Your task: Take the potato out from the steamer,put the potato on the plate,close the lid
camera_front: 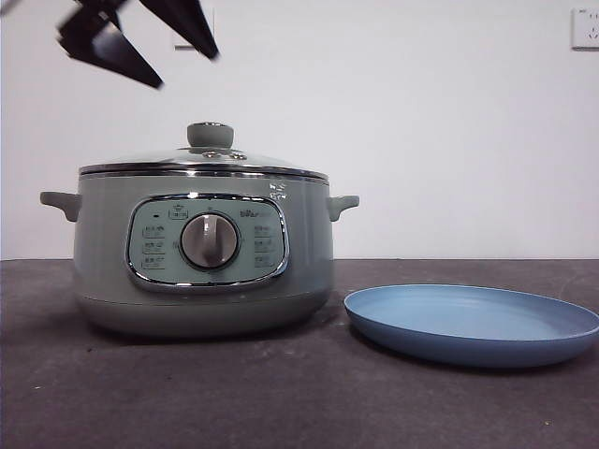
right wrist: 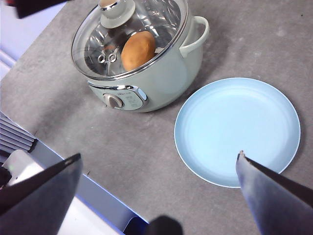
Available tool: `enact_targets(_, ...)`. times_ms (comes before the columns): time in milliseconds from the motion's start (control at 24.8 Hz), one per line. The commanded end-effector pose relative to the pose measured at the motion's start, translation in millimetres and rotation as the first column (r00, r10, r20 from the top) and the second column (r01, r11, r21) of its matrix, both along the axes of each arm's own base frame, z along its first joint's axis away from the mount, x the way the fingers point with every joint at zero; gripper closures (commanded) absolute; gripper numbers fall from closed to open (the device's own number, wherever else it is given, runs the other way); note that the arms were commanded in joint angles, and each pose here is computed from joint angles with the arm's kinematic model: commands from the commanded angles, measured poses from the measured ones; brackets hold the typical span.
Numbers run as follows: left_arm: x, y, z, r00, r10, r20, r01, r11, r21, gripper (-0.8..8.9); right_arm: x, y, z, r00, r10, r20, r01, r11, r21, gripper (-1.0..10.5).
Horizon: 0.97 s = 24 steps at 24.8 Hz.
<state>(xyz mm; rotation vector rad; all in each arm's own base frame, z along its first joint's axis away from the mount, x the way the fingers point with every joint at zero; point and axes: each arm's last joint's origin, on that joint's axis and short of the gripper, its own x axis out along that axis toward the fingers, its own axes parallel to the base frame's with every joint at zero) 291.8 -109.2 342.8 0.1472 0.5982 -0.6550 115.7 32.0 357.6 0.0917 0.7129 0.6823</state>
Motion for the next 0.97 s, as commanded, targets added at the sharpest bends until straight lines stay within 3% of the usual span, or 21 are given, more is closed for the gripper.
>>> enact_targets(40, 12.9, -9.4, -10.7, 1.0, -0.022, 0.003, 0.022, 0.999, 0.034, 1.76, -0.1, 0.2, 0.6, 1.0, -0.001, 0.0, 0.001, 1.0, 0.005, 2.9)
enact_targets(282, 31.4, -24.0, -39.2, 0.998, -0.026, -0.049, 0.03, 0.996, 0.08, 1.76, -0.1, 0.2, 0.6, 1.0, -0.002, 0.0, 0.002, 1.0, 0.004, 2.9)
enact_targets(483, 32.0, -27.9, -41.2, 0.999, -0.024, -0.044, 0.027, 0.995, 0.091, 1.92, 0.6, 0.3, 0.4, 1.0, -0.002, -0.002, 0.002, 1.0, 0.004, 2.9)
enact_targets(524, 31.7, -27.8, -41.4, 0.999, -0.023, -0.048, 0.028, 0.995, 0.092, 2.62, 0.8, 0.3, 0.3, 1.0, -0.002, -0.003, 0.002, 1.0, 0.004, 2.9)
enact_targets(604, 30.7, -28.0, -42.4, 0.998, -0.025, -0.062, 0.031, 0.995, 0.096, 5.03, 1.1, 0.3, 0.2, 1.0, -0.002, -0.004, 0.002, 1.0, 0.003, 2.9)
enact_targets(644, 30.0, -28.9, -42.7, 0.997, -0.028, -0.066, 0.035, 0.995, 0.098, 5.56, 1.1, 0.3, 0.2, 1.0, -0.002, -0.003, 0.002, 1.0, 0.003, 2.9)
enact_targets(846, 29.7, -29.2, -42.8, 0.997, -0.03, -0.068, 0.037, 0.995, 0.098, 8.09, 1.1, 0.3, 0.2, 1.0, -0.005, -0.003, 0.005, 1.0, 0.001, 2.9)
enact_targets(967, 29.7, -29.2, -42.7, 0.997, -0.028, -0.069, 0.035, 0.995, 0.095, 8.22, 1.1, 0.3, 0.2, 1.0, -0.005, -0.003, 0.005, 1.0, 0.001, 2.9)
